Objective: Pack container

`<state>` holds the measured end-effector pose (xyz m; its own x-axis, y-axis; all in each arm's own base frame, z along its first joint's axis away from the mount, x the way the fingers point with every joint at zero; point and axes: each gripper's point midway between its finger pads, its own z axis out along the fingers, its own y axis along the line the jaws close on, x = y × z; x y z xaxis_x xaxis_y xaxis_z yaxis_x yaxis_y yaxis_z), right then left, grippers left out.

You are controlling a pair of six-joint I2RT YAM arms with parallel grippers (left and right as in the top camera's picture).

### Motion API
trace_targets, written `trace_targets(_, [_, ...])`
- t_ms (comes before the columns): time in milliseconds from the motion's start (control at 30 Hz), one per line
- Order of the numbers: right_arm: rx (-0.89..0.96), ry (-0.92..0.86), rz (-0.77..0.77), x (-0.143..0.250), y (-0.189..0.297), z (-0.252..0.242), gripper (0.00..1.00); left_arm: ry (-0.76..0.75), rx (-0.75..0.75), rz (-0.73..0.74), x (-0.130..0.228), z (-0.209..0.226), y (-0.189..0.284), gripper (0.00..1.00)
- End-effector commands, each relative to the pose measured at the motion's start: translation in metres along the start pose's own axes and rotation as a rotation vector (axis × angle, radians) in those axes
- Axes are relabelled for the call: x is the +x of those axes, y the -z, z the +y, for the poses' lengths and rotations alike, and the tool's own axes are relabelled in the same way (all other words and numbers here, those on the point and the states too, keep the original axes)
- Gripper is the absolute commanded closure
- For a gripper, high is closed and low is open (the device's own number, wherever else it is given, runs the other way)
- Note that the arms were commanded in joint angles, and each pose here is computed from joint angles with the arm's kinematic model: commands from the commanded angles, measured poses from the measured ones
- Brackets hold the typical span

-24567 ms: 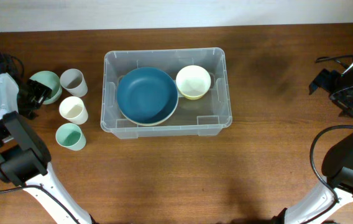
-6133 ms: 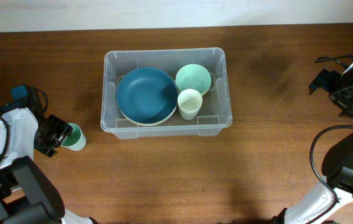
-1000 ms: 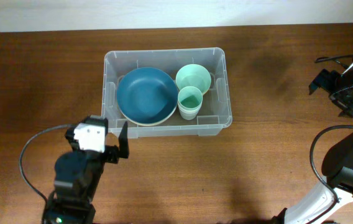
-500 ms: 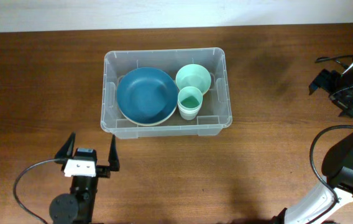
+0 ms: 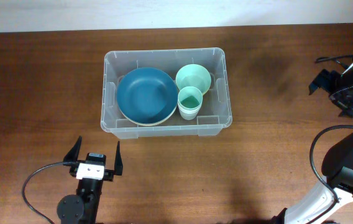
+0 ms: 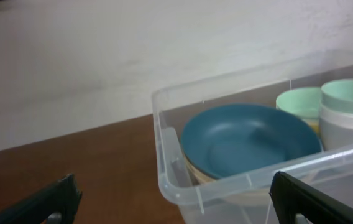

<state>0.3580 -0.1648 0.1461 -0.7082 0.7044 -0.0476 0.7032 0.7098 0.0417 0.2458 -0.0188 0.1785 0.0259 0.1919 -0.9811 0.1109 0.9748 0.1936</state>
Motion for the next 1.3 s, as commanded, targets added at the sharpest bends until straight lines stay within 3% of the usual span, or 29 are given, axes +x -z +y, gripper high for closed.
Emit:
trace_targets(0, [0.008,-0.005,-0.004,0.000,0.000,0.000,0.01,-0.022,-0.001,0.003,0.003,0.000,0.000,0.00])
trace_targets(100, [0.008,-0.005,-0.004,0.000,0.000,0.000,0.01,-0.008,-0.003,0.075,0.020,0.000,0.001,0.00])
trace_targets(1267, [0.008,-0.003,-0.002,0.000,-0.001,0.000,0.01,-0.005,0.003,0.071,0.019,-0.001,0.001,0.00])
